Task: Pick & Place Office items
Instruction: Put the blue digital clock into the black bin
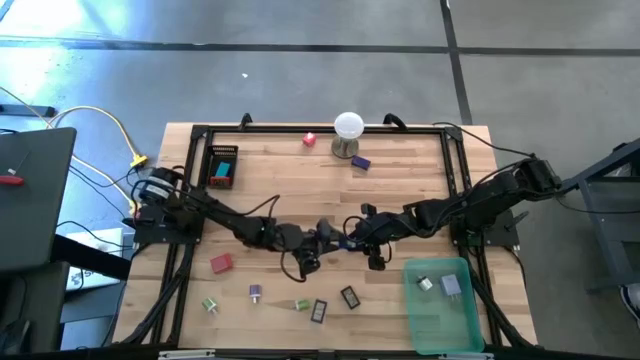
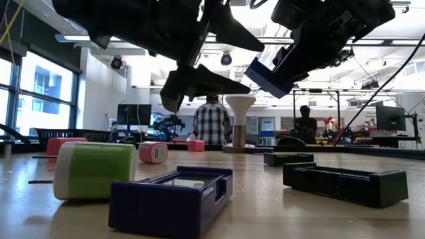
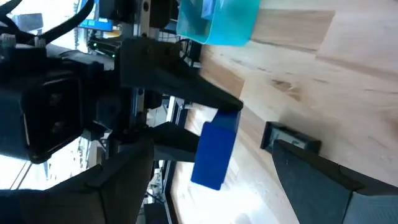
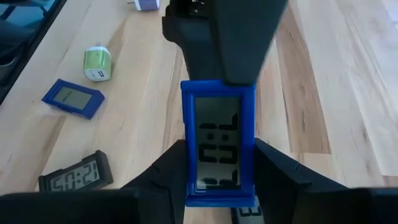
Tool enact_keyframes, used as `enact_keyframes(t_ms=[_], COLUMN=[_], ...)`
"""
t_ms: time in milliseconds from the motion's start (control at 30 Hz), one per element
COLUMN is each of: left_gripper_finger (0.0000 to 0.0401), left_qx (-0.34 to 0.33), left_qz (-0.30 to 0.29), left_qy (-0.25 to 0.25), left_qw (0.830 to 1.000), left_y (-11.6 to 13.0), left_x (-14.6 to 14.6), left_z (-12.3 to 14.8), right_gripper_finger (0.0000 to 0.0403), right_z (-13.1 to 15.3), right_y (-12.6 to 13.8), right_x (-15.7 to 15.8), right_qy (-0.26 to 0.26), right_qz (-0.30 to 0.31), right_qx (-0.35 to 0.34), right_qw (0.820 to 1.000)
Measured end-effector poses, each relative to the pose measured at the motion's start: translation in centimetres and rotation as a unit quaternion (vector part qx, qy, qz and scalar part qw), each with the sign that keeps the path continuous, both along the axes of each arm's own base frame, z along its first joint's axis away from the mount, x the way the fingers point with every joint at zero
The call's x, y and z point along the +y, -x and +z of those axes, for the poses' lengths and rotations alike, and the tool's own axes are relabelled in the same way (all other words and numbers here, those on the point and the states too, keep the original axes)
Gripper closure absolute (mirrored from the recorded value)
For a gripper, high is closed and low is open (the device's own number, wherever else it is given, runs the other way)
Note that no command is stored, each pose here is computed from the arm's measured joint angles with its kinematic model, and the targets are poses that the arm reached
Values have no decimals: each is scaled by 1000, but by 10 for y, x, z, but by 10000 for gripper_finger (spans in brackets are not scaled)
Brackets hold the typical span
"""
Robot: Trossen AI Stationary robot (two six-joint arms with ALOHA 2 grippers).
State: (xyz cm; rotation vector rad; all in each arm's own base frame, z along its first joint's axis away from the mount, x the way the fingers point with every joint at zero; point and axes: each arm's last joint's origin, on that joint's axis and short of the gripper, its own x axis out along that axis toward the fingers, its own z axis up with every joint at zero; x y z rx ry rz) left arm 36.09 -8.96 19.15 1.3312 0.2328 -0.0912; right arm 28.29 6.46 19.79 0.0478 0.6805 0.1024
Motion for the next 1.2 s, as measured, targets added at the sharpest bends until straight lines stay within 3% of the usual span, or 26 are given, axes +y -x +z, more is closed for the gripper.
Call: enact_keyframes(t_ms=[167, 667, 933, 1200], left_gripper_finger=[108, 283, 324, 329], left_qx=[-1, -2, 3, 16], left_qz=[3, 4, -2, 0], left_qy=[0, 14, 12, 19], left_qw=[1000, 1000, 1000, 1000], left_y=[-1, -1, 0, 0], left_x=[2, 2, 2, 2], left_z=[0, 0, -1, -3], right_gripper_finger=[272, 272, 271, 98], right_z=[0, 1, 1, 2], right_y=[0, 0, 0, -1], right_x=[0, 0, 1, 0], right_qy=[-1, -2, -17, -18], right_qz=[0, -2, 3, -5], right_qx=[-2, -2, 1, -4], right_qw=[1000, 1000, 1000, 1000])
